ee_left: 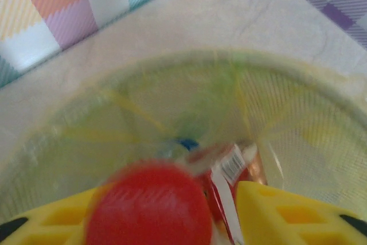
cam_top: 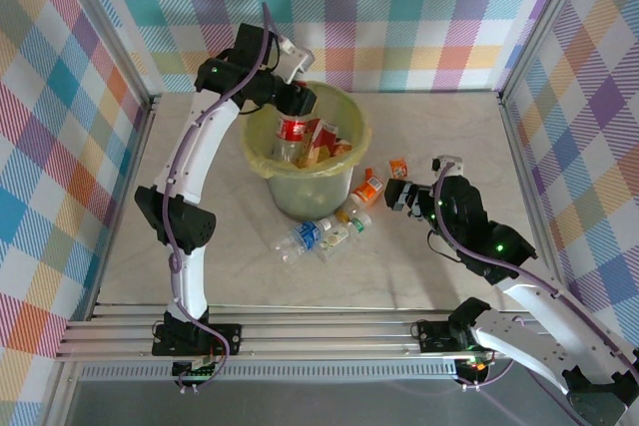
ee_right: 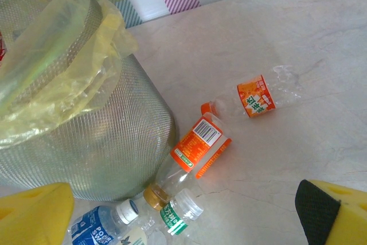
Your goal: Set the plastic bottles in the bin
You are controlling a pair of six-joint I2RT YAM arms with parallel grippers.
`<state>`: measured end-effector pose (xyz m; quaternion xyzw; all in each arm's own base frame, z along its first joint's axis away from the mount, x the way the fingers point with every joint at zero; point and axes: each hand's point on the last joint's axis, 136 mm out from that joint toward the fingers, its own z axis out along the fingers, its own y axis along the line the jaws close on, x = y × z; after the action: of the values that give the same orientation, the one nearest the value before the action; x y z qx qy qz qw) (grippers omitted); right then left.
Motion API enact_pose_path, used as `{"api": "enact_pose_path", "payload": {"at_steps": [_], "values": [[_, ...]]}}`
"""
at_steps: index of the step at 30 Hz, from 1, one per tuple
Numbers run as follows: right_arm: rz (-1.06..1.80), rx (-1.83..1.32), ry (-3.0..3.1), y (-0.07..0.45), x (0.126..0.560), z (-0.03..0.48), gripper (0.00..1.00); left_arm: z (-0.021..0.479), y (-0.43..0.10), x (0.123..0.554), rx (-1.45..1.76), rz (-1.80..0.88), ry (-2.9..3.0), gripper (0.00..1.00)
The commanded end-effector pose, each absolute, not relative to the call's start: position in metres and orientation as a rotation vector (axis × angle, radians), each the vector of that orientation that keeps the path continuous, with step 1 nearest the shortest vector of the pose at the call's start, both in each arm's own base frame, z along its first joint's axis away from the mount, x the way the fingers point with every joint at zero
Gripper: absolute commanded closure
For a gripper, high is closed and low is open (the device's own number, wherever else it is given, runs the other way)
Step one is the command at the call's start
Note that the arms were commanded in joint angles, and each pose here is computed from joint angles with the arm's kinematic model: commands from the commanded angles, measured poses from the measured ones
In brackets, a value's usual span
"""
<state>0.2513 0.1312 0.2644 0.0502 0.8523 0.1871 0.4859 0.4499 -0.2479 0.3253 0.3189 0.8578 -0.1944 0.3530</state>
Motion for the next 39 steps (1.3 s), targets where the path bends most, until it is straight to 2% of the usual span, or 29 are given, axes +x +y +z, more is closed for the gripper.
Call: {"api": "enact_pose_path", "payload": {"at_steps": [1, 8, 13, 16, 27, 32, 39], "values": [[0.440, 0.142, 2.078, 0.129, 0.251, 0.261, 0.00, 0.306, -0.243, 0.439, 0.859, -0.472, 2.297, 0.28], [0.431, 0.155, 2.088, 0.130, 0.255, 0.258, 0.00, 0.325, -0.248, 0.452, 0.792, -0.475, 2.224, 0.16], [0.358, 0.226, 2.142, 0.121, 0.258, 0.249, 0.00, 0.356, -0.245, 0.457, 0.693, -0.469, 2.153, 0.08], [0.285, 0.316, 2.223, 0.110, 0.259, 0.235, 0.00, 0.378, -0.240, 0.452, 0.636, -0.467, 2.112, 0.00], [0.353, 0.447, 2.351, 0.121, 0.279, 0.200, 0.00, 0.449, -0.189, 0.400, 0.354, -0.408, 1.882, 0.00], [0.414, 0.469, 2.422, 0.135, 0.294, 0.181, 0.00, 0.453, -0.160, 0.366, 0.208, -0.422, 1.781, 0.00], [0.453, 0.520, 2.481, 0.152, 0.320, 0.152, 0.00, 0.418, -0.126, 0.336, -0.001, -0.433, 1.761, 0.00]]}}
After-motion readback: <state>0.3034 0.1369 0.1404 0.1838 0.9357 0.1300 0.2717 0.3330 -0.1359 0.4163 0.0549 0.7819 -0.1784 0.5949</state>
